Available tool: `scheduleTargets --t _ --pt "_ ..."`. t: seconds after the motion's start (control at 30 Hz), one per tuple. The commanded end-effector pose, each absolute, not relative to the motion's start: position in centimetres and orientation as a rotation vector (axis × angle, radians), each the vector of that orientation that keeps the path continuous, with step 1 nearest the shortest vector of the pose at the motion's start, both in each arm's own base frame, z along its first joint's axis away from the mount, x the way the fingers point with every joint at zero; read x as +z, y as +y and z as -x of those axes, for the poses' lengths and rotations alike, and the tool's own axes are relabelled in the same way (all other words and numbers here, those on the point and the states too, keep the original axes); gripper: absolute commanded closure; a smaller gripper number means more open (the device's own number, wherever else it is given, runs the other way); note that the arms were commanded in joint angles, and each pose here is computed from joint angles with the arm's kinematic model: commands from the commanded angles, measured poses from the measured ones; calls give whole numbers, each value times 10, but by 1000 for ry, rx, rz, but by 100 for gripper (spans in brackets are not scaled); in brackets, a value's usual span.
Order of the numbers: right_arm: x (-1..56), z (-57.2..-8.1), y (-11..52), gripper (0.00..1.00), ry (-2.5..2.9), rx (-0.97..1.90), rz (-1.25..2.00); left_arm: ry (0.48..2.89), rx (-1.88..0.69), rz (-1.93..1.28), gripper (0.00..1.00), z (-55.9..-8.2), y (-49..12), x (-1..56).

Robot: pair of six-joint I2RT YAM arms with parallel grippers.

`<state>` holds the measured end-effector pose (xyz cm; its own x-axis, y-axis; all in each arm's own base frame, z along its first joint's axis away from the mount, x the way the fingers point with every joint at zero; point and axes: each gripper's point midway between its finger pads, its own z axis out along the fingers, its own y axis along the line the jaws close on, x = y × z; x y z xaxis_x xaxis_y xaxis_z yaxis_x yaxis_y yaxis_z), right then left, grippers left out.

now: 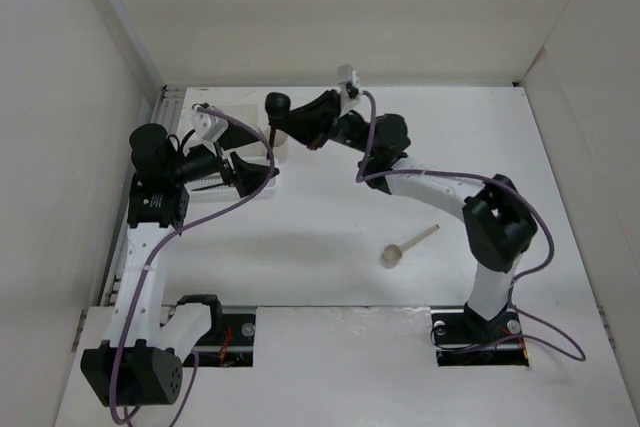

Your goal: Sort the eating utensils into containers

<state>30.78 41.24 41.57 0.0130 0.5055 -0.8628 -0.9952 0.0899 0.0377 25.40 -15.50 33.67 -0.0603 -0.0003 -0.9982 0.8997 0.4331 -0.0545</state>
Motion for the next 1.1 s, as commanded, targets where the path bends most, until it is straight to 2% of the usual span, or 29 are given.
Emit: scheduleTargets --t 0.0,0.17,0.33,0.37,0.57,0.63,0.67,0.8,0.83,0.87,0.97,1.0,1.07 --pt "475 -251 405 100 510 1539 701 1367 -953 -884 0 -249 -164 365" --pt "474 -246 417 100 493 1658 687 1427 -774 -790 0 -279 -147 359" --pt "468 -247 420 100 517 1662 696 1472 -727 -810 62 -280 -143 346" --pt "465 -247 420 100 527 1664 695 1470 -721 -816 67 -278 -142 346" --pt "463 -244 425 100 525 1673 711 1450 -708 -824 76 -278 -142 352" --pt "464 -242 425 100 523 1673 725 1442 -703 -826 96 -279 -142 353" --pt "464 -242 425 100 523 1673 725 1448 -712 -818 100 -278 -143 353" --pt "451 -246 431 100 553 1679 735 1454 -687 -765 100 -285 -138 360" --pt "451 -246 431 95 553 1679 735 1468 -684 -738 100 -287 -137 360" --pt "447 -250 431 76 574 1682 710 1469 -669 -716 100 -290 -134 362" --pt "434 -272 423 35 631 1665 571 1511 -590 -607 100 -308 -120 361" --pt "430 -280 420 0 650 1656 544 1531 -565 -576 100 -315 -115 357" --pt "422 -299 411 0 699 1617 494 1544 -439 -523 100 -332 -98 362"
